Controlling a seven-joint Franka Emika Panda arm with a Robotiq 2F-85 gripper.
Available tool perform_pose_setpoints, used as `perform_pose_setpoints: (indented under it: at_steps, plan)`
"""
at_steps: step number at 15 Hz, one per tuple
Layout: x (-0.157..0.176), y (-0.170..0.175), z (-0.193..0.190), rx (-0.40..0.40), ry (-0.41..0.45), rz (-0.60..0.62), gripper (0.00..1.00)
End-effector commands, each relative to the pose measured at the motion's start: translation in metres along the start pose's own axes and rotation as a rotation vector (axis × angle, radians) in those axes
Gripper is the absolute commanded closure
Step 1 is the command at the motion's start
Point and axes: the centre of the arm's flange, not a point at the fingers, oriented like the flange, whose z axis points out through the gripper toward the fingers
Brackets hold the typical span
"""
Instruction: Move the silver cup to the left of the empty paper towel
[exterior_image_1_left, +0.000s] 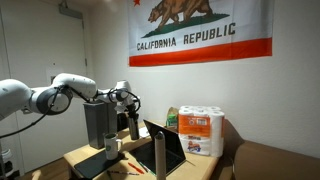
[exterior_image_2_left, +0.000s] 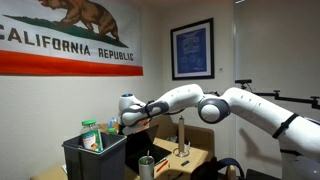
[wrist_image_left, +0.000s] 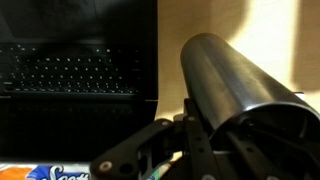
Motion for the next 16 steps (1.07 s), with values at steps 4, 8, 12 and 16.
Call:
perform_pose_setpoints:
  at_steps: [4, 8, 12, 16]
  plan:
    - [-0.012, 0.021, -0.116, -0.025, -0.009, 0.106, 0.93]
    - [-0.022, 0.055, -0.161, -0.074, -0.035, 0.186, 0.93]
    - [-0.041, 0.116, -0.181, -0.123, -0.067, 0.292, 0.93]
    - [-0.066, 0.174, -0.184, -0.169, -0.107, 0.398, 0.93]
